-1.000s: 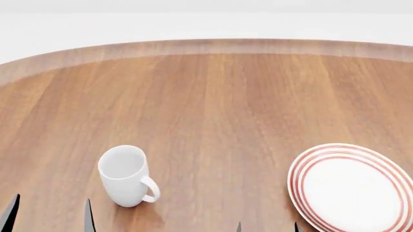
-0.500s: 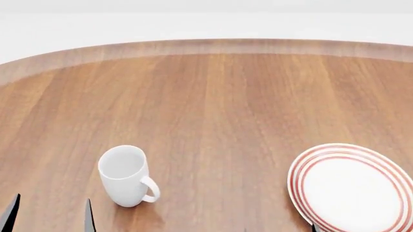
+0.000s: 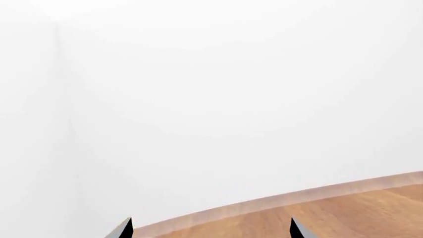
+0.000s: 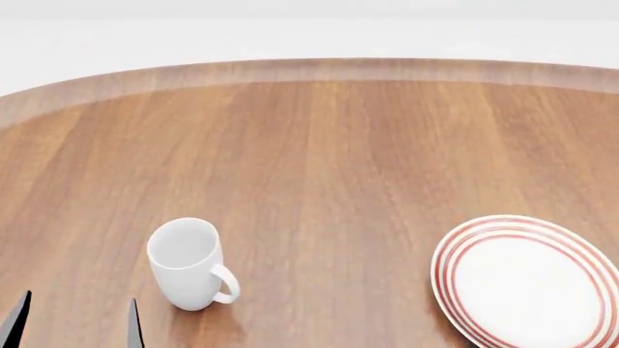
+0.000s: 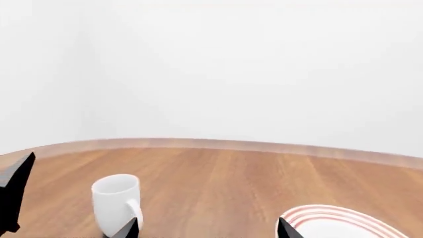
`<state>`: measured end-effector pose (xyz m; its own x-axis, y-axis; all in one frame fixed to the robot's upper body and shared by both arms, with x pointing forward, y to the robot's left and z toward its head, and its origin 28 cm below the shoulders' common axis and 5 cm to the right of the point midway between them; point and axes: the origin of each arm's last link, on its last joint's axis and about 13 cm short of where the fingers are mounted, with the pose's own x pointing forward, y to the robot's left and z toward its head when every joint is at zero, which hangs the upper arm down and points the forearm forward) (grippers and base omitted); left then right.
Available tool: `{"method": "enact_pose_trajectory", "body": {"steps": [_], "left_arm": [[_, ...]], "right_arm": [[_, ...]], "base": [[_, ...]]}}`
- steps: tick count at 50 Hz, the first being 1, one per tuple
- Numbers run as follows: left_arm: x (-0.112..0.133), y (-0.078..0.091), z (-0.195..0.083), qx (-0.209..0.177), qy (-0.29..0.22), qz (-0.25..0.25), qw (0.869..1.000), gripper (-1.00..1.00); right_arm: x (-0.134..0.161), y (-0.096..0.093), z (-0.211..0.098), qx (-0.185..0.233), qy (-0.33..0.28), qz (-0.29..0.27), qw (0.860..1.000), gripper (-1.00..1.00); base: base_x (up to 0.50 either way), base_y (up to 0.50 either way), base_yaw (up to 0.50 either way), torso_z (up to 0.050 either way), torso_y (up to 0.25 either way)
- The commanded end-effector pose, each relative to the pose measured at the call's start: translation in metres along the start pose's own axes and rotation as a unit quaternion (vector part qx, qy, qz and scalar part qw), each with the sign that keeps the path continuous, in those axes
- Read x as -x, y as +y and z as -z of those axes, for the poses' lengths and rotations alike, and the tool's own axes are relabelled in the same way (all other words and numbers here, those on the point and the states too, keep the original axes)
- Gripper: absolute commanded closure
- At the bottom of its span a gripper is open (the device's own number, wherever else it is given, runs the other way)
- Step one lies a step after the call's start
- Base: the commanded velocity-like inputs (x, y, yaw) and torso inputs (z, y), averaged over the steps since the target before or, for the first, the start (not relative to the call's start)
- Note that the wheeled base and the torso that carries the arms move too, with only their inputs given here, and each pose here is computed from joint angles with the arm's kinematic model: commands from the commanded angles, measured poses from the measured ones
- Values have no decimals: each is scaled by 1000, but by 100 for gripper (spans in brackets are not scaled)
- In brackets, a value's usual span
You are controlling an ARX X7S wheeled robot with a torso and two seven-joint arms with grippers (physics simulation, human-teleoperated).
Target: Pick up the red mug and put it on the plate
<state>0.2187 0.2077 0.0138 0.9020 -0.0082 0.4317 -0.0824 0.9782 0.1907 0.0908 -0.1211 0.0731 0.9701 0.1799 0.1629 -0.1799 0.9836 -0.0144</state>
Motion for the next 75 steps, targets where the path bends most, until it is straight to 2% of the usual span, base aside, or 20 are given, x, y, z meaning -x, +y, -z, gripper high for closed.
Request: {"method": "enact_pose_trajectory", "body": {"steps": [1,12,18,40,45,55,75], "left_arm": [[0,0,0,-1,0,1,1000,-100],[0,0,0,-1,0,0,1000,-100],[0,0,0,-1,1,1,1000,-100],[0,0,0,0,-1,1,1000,-100],[0,0,0,-1,-1,1,1000,-100],[0,0,0,-1,-3,1,1000,-100],[0,0,0,-2,-5,0,1000,-100]], "right_arm": [[15,-1,6,-21,-2,-1,1000,-100],[19,0,27,-38,17,7,999,-100],[21,3,31,-21,38,7,999,-100],[26,6,31,-9,45,12,999,-100],[26,3,39,-19,56,7,998,-100],[24,-2,32,-19,56,13,998,-100],[27,1,41,-25,72,1,997,-100]], "base": [[0,0,0,0,0],[0,0,0,0,0],[0,0,0,0,0],[0,0,0,0,0],[0,0,0,0,0],[0,0,0,0,0],[0,0,0,0,0]]}}
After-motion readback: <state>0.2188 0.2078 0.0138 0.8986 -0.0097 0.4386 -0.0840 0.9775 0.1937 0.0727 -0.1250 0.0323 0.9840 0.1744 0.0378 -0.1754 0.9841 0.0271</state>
